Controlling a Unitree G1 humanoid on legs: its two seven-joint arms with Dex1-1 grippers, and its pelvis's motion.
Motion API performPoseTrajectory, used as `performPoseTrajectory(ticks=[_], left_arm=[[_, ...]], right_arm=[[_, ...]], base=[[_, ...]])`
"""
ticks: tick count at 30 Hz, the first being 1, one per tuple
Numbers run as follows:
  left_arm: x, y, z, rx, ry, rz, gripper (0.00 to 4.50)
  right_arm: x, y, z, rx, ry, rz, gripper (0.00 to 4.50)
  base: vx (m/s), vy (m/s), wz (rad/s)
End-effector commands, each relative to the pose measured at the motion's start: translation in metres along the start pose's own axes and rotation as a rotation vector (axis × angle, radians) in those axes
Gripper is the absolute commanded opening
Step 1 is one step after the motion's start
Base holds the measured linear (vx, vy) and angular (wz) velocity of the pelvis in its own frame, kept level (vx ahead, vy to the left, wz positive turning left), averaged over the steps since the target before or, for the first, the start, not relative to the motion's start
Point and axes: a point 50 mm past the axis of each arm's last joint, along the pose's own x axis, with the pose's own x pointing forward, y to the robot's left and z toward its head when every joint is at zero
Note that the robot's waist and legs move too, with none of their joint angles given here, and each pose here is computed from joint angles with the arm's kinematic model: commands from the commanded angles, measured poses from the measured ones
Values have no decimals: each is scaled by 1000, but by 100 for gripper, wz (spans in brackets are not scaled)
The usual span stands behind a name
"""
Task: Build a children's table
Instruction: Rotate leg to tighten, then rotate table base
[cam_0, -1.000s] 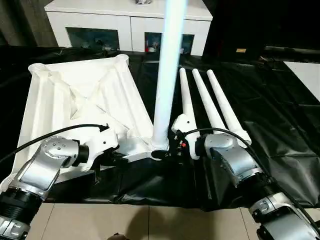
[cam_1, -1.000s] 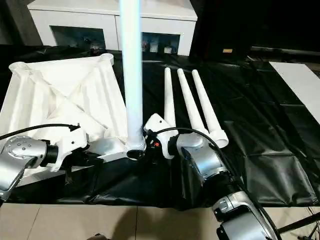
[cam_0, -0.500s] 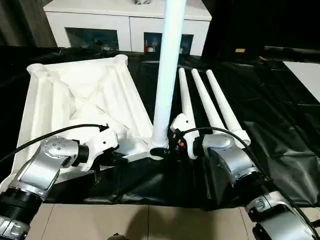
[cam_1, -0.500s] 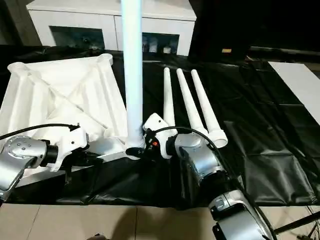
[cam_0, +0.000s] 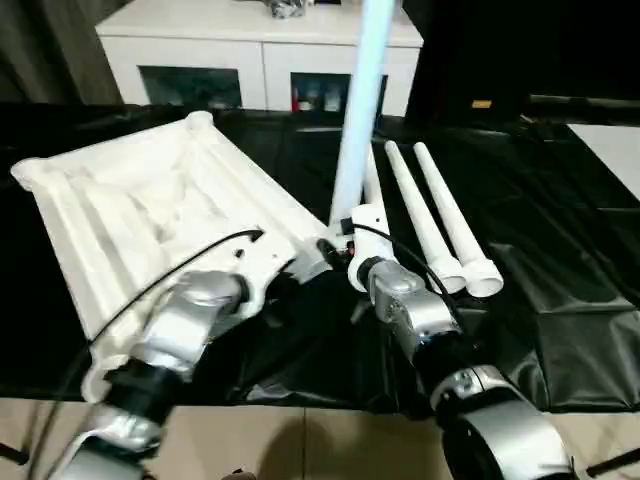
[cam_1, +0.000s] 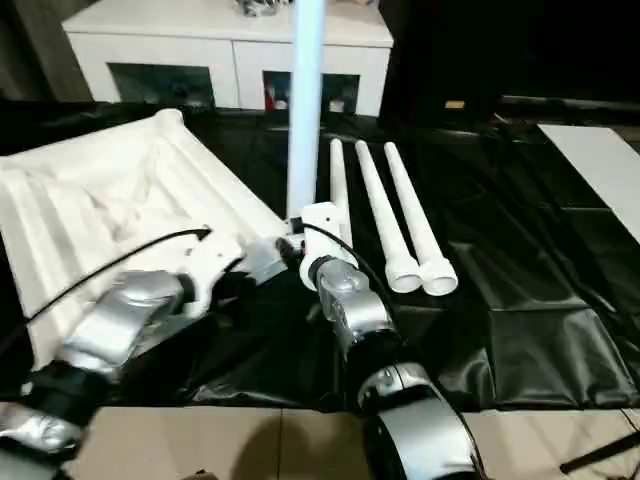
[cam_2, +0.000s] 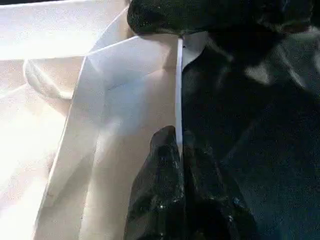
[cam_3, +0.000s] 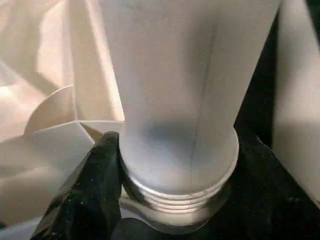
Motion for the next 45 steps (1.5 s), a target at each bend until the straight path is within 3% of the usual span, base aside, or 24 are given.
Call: performPoseTrajectory(ticks=[1,3,4,8,12,13,16,17,22,30,31,32,39,42,45], left_arm=[[10,2,13,-49,-52,137,0],[11,2,16,-40,-56,141,0],[11,2,16,-39,-58,142,0],[7,6,12,-28,-42,150,0],[5,13,8,-11,-31,160,0],[4,17,7,4,-28,173,0],[4,20,7,11,-28,191,0],[5,26,10,18,-41,225,0],[9,44,24,56,-104,328,0],[11,58,43,63,-203,416,0],[11,59,46,42,-232,405,45],[11,61,48,18,-249,403,57],[12,61,52,20,-288,441,99],[6,67,49,-29,-318,493,117],[-16,87,46,-60,-322,572,117]], right_arm=[[0,17,-26,95,112,5,269],[2,20,-22,79,94,11,269],[2,21,-21,75,89,15,304],[4,17,-7,94,17,18,341],[5,10,8,10,-35,22,379],[4,4,18,-73,-72,29,379],[2,1,25,-83,-95,42,379],[-2,-5,35,-100,-141,82,379],[-15,-20,50,-113,-215,97,379],[-20,-22,51,-123,-223,103,379],[-24,-20,49,-137,-214,115,382],[-25,-20,48,-134,-210,120,382],[-26,-21,43,-144,-189,115,382],[-27,-17,42,-142,-187,139,382],[-30,-8,41,-151,-196,208,382]], base=[[0,0,0],[0,0,0],[0,0,0],[0,0,0],[0,0,0],[0,0,0],[0,0,0],[0,0,0],[0,0,0],[0,0,0],[0,0,0],[0,0,0],[0,0,0],[0,0,0],[0,0,0]])
